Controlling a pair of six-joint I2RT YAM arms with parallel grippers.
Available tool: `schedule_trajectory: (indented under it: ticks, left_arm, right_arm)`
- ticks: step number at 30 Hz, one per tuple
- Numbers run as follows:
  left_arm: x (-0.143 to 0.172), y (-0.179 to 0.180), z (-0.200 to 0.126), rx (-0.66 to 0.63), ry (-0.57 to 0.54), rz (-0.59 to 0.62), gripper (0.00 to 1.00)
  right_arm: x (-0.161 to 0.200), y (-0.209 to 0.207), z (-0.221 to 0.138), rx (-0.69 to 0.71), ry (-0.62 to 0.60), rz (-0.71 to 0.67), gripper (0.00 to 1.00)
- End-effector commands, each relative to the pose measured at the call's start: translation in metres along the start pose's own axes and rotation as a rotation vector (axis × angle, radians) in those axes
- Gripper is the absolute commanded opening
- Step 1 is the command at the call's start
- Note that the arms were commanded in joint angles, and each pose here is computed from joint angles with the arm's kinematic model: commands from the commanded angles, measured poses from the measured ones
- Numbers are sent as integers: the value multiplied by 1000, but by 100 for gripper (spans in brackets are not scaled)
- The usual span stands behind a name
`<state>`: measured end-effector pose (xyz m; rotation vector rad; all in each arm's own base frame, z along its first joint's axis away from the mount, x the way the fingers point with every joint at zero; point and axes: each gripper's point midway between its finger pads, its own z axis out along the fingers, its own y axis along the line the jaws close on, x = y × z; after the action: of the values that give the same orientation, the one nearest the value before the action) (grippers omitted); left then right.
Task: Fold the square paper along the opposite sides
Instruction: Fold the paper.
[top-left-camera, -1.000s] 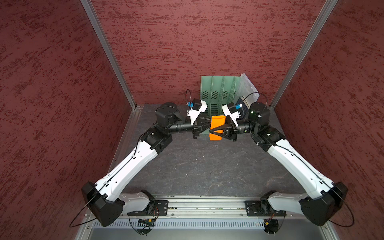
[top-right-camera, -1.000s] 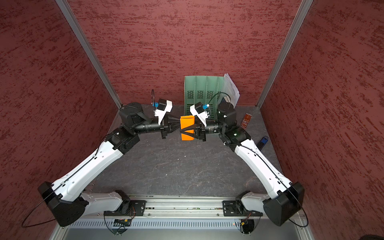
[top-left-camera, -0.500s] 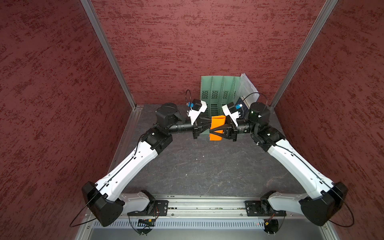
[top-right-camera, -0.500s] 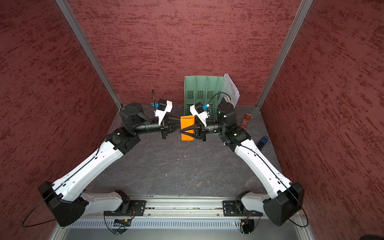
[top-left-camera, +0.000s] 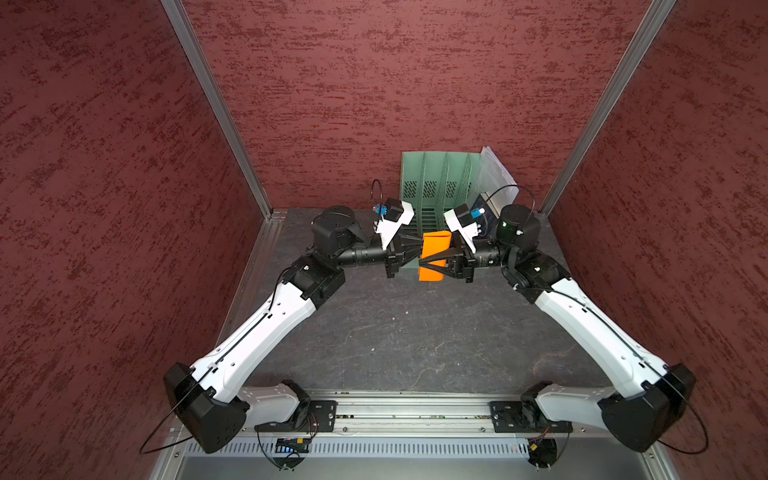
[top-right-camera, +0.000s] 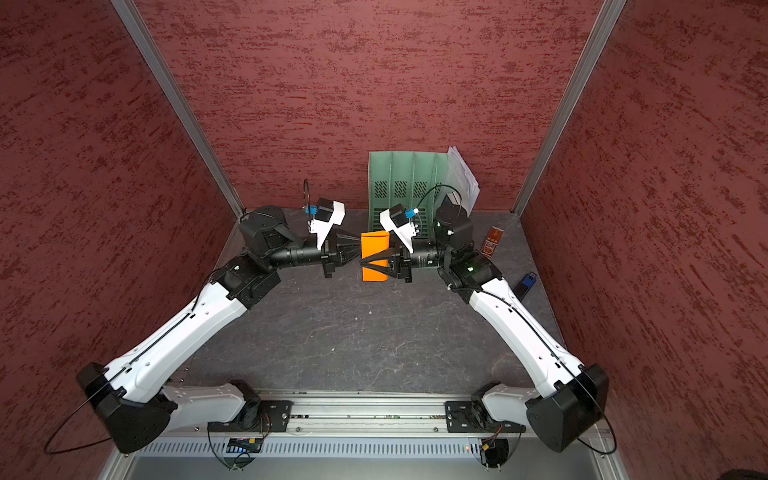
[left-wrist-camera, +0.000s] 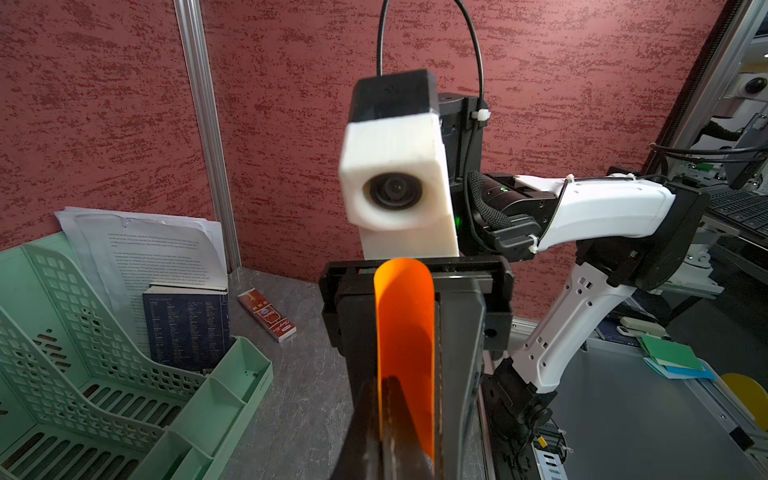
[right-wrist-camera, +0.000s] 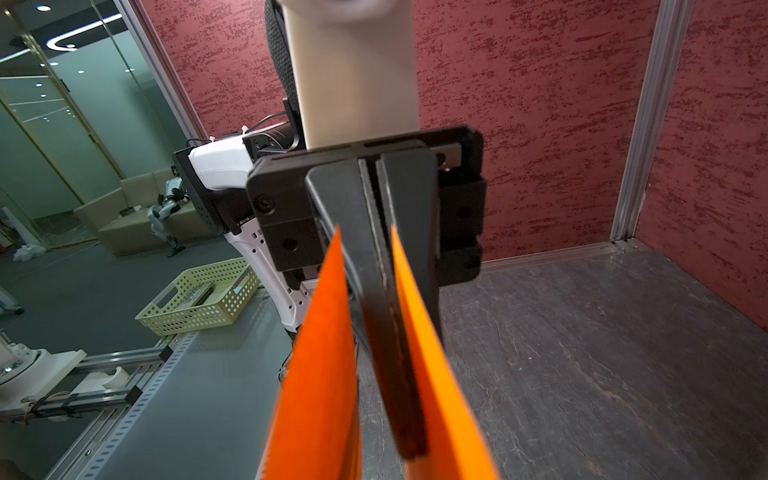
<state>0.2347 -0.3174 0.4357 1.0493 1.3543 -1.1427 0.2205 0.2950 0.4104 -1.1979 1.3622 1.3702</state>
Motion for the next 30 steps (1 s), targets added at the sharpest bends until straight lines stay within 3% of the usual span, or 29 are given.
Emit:
schedule_trajectory:
  ticks: [1, 30]
  left_arm:
    - [-11, -4, -6, -7, -30, 31, 0]
    - [-9, 2, -2, 2, -36, 21, 0]
  right_arm:
    - [-13, 8, 1, -17, -19, -40, 25]
    - [-14, 8, 2, -32, -26, -36, 20]
